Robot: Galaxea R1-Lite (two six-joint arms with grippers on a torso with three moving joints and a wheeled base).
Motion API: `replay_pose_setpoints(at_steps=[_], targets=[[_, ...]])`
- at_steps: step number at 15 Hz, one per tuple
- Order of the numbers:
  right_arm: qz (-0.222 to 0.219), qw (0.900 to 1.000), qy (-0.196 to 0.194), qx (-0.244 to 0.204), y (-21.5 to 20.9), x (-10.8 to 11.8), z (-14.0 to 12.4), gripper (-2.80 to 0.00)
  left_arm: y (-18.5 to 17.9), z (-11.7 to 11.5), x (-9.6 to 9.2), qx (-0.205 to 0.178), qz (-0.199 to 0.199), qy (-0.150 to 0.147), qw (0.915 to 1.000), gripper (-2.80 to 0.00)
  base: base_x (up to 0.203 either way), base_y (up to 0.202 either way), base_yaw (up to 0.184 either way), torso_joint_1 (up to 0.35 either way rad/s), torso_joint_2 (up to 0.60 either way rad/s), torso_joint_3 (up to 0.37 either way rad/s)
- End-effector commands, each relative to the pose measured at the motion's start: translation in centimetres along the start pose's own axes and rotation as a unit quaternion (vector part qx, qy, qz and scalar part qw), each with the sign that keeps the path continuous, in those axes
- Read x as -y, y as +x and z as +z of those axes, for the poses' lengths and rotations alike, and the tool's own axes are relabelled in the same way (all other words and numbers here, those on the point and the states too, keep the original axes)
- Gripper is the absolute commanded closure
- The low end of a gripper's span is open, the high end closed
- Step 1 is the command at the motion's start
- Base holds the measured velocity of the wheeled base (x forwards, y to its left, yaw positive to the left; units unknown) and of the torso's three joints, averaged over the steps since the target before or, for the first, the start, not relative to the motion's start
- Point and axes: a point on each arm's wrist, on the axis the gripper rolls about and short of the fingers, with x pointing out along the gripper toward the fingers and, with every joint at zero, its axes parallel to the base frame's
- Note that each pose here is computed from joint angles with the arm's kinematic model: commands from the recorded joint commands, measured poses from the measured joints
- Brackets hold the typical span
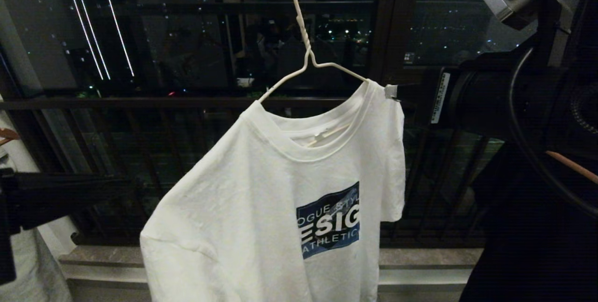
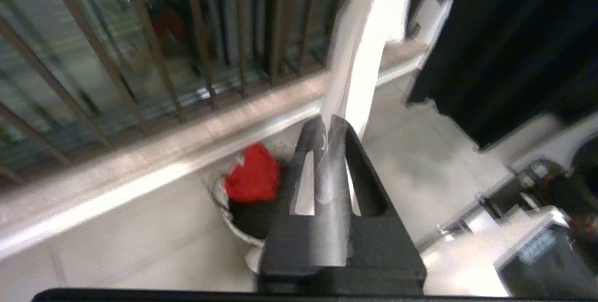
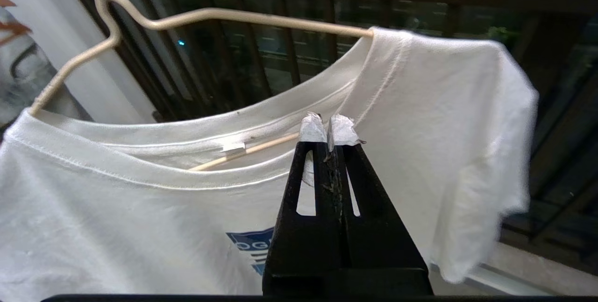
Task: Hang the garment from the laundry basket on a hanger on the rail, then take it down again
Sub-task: Take the clothes off the clothes rack
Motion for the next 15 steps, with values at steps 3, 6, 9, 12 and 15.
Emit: replay_pose_setpoints(at_steps=[3, 6, 9, 12, 15], targets=[[0.071, 0.997, -0.016, 0.003, -1.8, -3.2, 0.0, 0.00, -2.2, -4.8, -0.8, -0.018, 0.002, -0.045, 0.9988, 0.00, 0.000, 0.000, 0.000, 0.000, 0.00, 0.000], [0.098, 0.994, -0.048, 0.021, -1.0, -5.2, 1.1, -2.80, -3.4, -7.0, -1.2, -0.016, 0.001, -0.053, 0.9985, 0.00, 0.000, 0.000, 0.000, 0.000, 0.00, 0.000], [0.101, 0.990, -0.088, 0.038, 0.6, -6.3, 1.8, -2.80, -3.0, -8.5, -1.5, -0.036, 0.010, -0.053, 0.9979, 0.00, 0.000, 0.000, 0.000, 0.000, 0.00, 0.000], [0.104, 0.987, -0.103, 0.061, 3.3, -7.6, 1.4, -2.80, -3.0, -8.7, -1.6, -0.036, 0.010, -0.054, 0.9978, 0.00, 0.000, 0.000, 0.000, 0.000, 0.00, 0.000], [0.106, 0.984, -0.117, 0.082, 6.6, -9.1, 1.0, -2.80, -3.5, -8.8, -1.6, -0.025, 0.008, -0.051, 0.9983, 0.00, 0.000, 0.000, 0.000, 0.000, 0.00, 0.000]])
